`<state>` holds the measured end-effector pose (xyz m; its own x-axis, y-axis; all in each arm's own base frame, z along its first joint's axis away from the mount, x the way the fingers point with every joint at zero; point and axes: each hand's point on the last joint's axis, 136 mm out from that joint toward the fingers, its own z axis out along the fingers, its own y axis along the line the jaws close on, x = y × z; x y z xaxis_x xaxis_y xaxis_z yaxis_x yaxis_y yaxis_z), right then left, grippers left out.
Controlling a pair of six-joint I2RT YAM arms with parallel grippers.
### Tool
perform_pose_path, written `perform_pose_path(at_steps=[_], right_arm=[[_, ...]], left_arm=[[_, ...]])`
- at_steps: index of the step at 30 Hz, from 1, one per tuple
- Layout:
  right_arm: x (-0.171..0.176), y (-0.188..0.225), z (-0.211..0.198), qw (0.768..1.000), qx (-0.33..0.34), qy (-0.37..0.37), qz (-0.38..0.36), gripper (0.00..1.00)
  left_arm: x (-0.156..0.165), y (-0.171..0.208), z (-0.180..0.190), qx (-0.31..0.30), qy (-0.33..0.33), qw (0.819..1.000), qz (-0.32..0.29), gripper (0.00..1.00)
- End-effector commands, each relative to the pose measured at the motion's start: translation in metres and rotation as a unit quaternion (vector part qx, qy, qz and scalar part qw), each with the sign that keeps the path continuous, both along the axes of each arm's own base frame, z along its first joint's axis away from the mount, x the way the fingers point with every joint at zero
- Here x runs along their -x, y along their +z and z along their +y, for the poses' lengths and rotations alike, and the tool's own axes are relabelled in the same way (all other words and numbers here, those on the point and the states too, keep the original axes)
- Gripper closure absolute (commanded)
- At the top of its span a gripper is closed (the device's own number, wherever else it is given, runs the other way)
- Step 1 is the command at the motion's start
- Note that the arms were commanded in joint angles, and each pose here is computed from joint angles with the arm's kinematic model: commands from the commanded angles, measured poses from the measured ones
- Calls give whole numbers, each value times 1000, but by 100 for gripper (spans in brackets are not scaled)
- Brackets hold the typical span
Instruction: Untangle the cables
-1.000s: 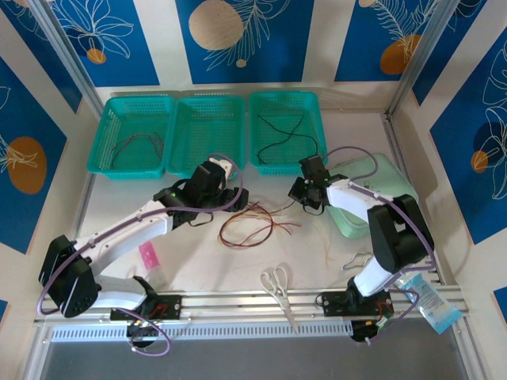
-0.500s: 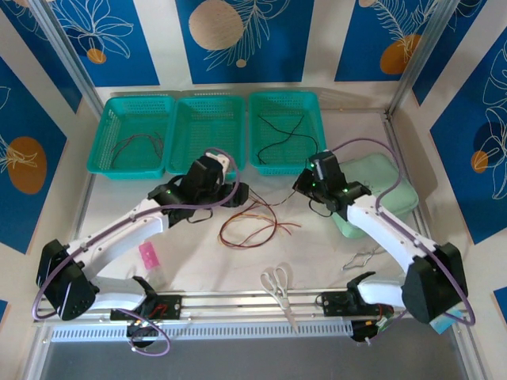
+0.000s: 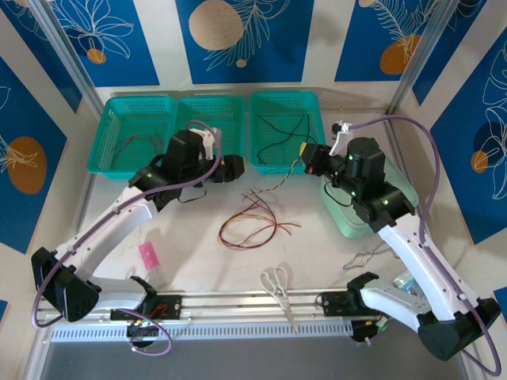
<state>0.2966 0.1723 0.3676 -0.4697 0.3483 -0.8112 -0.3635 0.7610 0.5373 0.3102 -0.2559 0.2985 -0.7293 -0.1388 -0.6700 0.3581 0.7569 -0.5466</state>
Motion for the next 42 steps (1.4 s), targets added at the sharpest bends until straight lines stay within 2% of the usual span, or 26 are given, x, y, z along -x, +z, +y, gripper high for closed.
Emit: perform_pose_path(at_steps=[1, 6, 9, 11, 19, 27, 31, 34, 38, 42], right_arm=[[21, 47, 23, 988, 13, 99, -117, 100], [35, 78, 39, 959, 6, 178, -220, 100], [40, 91, 48, 945, -11, 227, -237, 100], [43, 99, 54, 935, -18, 259, -241, 100], [52, 122, 78, 896, -40, 369, -244, 100], [53, 124, 93, 875, -56, 420, -237, 100], [53, 121, 97, 873, -61, 424, -233, 100], [48, 121, 95, 880, -63, 408, -234, 100], [53, 124, 99, 872, -66, 427, -229, 100], [55, 122, 102, 871, -62, 433, -224, 100]], left_arm=[[3, 42, -7, 59, -34, 998, -4, 27], [1, 75, -25, 134, -73, 988, 5, 27], [2, 94, -40, 209, -110, 972, 11, 27], [0, 101, -43, 237, -118, 964, 15, 27], [-4, 114, -50, 267, -132, 954, 17, 29], [-10, 112, -47, 273, -112, 955, 18, 28], [-12, 117, -44, 287, -101, 953, 5, 28], [-13, 120, -43, 293, -99, 951, 0, 28], [-17, 114, -42, 292, -96, 952, 9, 28], [-18, 116, -45, 312, -99, 945, 16, 28]])
